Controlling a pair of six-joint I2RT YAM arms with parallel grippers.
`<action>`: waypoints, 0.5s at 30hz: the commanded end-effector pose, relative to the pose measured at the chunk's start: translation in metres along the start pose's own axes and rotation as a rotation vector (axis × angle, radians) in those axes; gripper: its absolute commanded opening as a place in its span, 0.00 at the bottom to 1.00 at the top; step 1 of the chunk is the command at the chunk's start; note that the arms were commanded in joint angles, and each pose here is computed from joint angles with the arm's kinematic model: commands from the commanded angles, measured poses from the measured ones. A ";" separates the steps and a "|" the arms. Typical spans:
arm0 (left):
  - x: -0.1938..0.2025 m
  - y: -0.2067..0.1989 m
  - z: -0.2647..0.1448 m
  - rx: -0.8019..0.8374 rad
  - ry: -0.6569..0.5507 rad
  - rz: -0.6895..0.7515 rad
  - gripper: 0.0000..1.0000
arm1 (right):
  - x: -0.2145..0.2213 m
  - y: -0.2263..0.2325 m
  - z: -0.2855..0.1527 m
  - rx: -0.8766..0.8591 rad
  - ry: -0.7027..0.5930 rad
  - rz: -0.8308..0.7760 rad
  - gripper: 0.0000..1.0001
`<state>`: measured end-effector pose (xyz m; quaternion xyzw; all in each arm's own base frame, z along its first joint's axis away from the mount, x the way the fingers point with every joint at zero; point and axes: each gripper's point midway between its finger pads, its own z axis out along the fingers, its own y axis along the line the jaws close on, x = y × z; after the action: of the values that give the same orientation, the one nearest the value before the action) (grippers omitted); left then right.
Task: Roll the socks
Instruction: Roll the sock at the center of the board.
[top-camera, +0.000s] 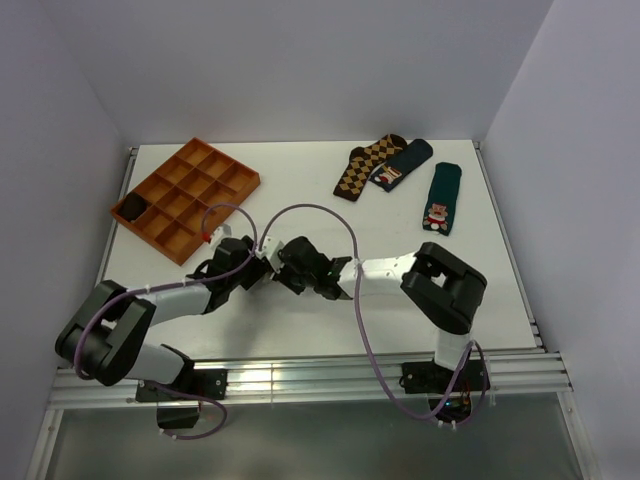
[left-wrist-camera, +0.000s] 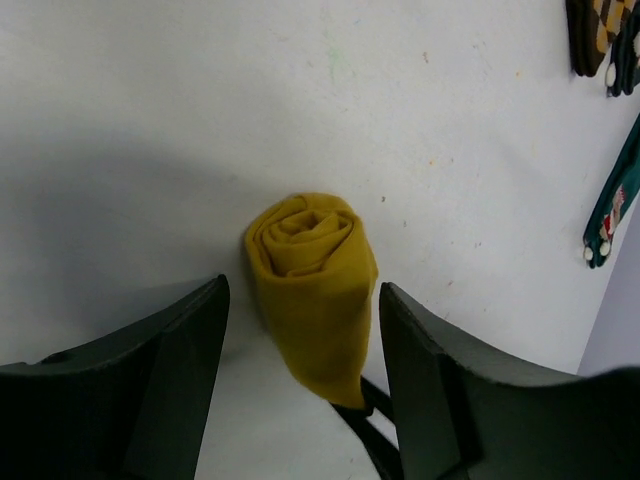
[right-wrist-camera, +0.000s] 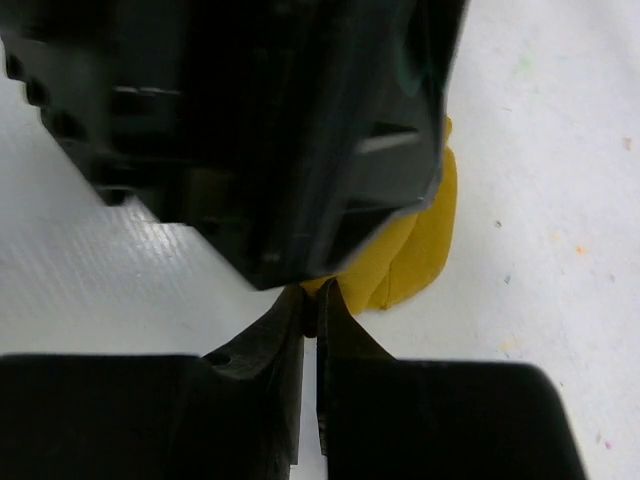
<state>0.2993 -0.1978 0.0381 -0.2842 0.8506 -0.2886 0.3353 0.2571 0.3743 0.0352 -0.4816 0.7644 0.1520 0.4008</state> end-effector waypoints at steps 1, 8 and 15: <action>0.003 0.023 -0.014 -0.048 0.024 0.040 0.67 | 0.007 0.019 0.003 -0.183 0.073 0.060 0.00; -0.012 0.030 -0.030 -0.010 -0.031 -0.007 0.68 | 0.016 0.006 0.000 -0.312 0.117 0.256 0.00; -0.019 0.026 -0.033 0.041 -0.059 -0.020 0.69 | 0.001 0.008 -0.007 -0.456 0.132 0.464 0.00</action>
<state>0.2752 -0.1540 0.0387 -0.3054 0.8407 -0.2794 0.3491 0.2652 0.3750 0.0399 -0.4203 0.8047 0.3240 0.2660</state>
